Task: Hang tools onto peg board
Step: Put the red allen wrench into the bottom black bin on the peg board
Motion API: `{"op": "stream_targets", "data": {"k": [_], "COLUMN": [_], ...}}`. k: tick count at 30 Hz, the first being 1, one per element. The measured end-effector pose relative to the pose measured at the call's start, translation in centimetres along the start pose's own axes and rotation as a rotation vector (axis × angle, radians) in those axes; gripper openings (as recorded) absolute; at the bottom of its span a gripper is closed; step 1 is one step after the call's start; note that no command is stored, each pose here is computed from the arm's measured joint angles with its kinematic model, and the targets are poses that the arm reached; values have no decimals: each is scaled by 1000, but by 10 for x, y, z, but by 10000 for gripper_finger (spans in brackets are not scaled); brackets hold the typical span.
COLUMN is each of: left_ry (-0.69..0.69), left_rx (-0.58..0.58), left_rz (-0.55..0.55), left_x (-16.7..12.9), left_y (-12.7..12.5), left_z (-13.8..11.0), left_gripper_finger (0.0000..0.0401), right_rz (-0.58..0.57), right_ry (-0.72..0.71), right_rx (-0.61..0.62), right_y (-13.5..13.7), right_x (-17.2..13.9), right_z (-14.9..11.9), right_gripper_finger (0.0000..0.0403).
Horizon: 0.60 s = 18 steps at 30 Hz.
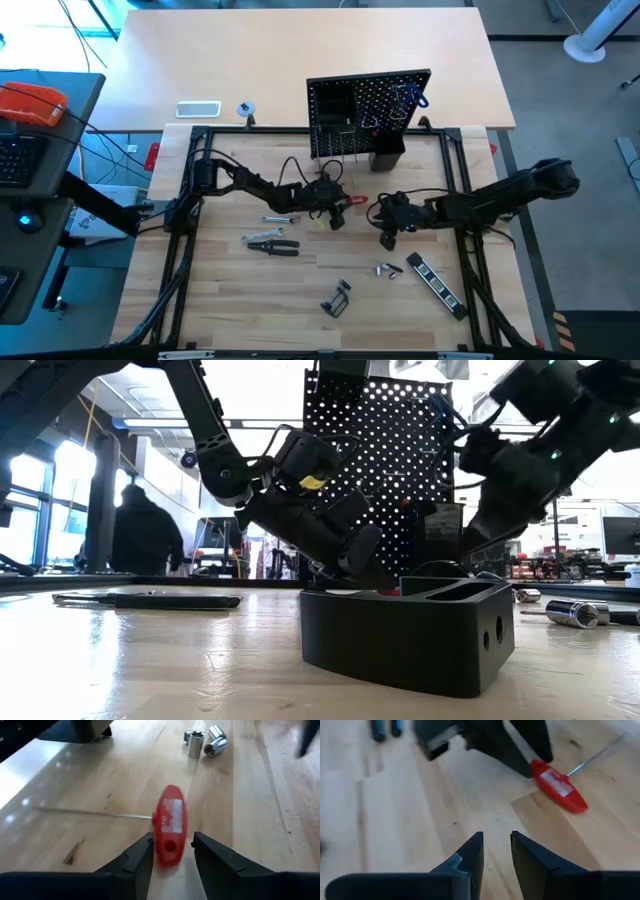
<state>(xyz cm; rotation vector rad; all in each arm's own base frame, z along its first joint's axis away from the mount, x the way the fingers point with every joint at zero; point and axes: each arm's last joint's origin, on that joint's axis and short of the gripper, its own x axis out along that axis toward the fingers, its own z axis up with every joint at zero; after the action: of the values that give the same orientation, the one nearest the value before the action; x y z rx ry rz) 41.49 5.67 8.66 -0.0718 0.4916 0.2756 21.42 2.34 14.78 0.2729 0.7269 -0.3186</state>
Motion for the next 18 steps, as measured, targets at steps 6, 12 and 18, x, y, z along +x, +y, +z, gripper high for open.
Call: {"op": "stream_targets", "data": {"k": [6,12,18], "left_ry": [16,27,61], "left_rx": [9,23,35], "left_rz": [-2,-1,0], "left_x": [1,1,1], "left_y": [0,0,1], "left_z": [0,-1,-4], "left_gripper_finger": [124,122,122], "right_rz": [-65,-119,-153], "right_ry": [-16,-38,-16], "right_rx": [-33,-191,-233], "right_y": [-8,-19,-42], "right_x": [19,33,43], "right_z": [1,6,12], "right_gripper_finger": [94,94,94]}}
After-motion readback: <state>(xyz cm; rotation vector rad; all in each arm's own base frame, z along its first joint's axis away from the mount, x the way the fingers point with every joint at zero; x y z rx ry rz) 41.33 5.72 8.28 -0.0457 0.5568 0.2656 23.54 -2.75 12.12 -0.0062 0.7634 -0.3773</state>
